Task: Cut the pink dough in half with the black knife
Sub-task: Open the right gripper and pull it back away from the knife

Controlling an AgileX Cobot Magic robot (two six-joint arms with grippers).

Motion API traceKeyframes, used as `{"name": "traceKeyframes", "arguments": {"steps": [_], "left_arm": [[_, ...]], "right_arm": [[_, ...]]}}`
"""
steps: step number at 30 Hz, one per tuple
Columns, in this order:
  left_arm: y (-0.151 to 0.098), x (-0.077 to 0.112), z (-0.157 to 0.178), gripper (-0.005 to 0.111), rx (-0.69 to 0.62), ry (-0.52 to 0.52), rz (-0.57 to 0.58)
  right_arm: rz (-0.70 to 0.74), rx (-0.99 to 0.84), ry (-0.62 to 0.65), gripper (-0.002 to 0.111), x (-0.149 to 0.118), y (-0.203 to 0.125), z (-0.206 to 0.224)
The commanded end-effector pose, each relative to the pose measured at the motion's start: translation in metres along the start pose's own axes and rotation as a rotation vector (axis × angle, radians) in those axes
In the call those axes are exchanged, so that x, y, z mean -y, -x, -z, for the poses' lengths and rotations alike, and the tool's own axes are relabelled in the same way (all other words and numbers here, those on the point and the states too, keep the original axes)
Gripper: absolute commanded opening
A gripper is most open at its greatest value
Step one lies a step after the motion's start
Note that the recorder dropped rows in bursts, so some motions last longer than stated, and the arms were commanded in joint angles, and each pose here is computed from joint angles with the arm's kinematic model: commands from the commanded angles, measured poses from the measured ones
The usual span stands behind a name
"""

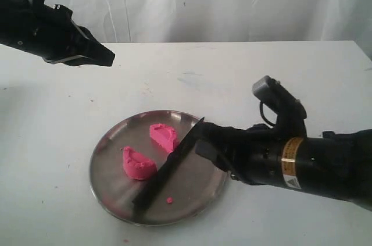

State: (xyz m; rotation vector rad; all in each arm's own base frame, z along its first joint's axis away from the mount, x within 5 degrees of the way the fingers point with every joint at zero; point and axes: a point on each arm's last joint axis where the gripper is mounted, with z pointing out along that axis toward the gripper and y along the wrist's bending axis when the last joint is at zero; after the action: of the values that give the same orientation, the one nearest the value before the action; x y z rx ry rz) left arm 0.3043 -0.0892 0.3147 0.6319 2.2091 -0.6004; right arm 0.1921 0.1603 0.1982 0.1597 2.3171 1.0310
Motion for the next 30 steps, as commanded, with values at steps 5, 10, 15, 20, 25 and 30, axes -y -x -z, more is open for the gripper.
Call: {"name": "traceKeyframes", "arguments": {"steps": [5,10,15,20,25,30], "left_arm": [[0.000,0.004,0.002,0.000,0.007,-0.017,0.012],[0.000,0.004,0.002,0.000,0.007,-0.017,0.012],[0.000,0.004,0.002,0.000,0.007,-0.017,0.012],[0.000,0.004,0.002,0.000,0.007,-0.017,0.012],[0.000,0.004,0.002,0.000,0.007,-0.017,0.012],[0.000,0.004,0.002,0.000,0.007,-0.017,0.012]], "right_arm": [[0.390,0.160,0.080,0.019,-0.028,0.008,0.068],[0.652,0.319,0.007,0.019,-0.040,0.019,0.106],[1.087,0.223,-0.234,0.019,-0.040,0.023,0.136],[0.988,0.059,-0.202,0.019,-0.041,0.011,0.149],[0.943,0.003,-0.016,0.019,-0.050,-0.002,0.149],[0.969,0.035,0.063,0.019,-0.045,-0.012,0.139]]}}
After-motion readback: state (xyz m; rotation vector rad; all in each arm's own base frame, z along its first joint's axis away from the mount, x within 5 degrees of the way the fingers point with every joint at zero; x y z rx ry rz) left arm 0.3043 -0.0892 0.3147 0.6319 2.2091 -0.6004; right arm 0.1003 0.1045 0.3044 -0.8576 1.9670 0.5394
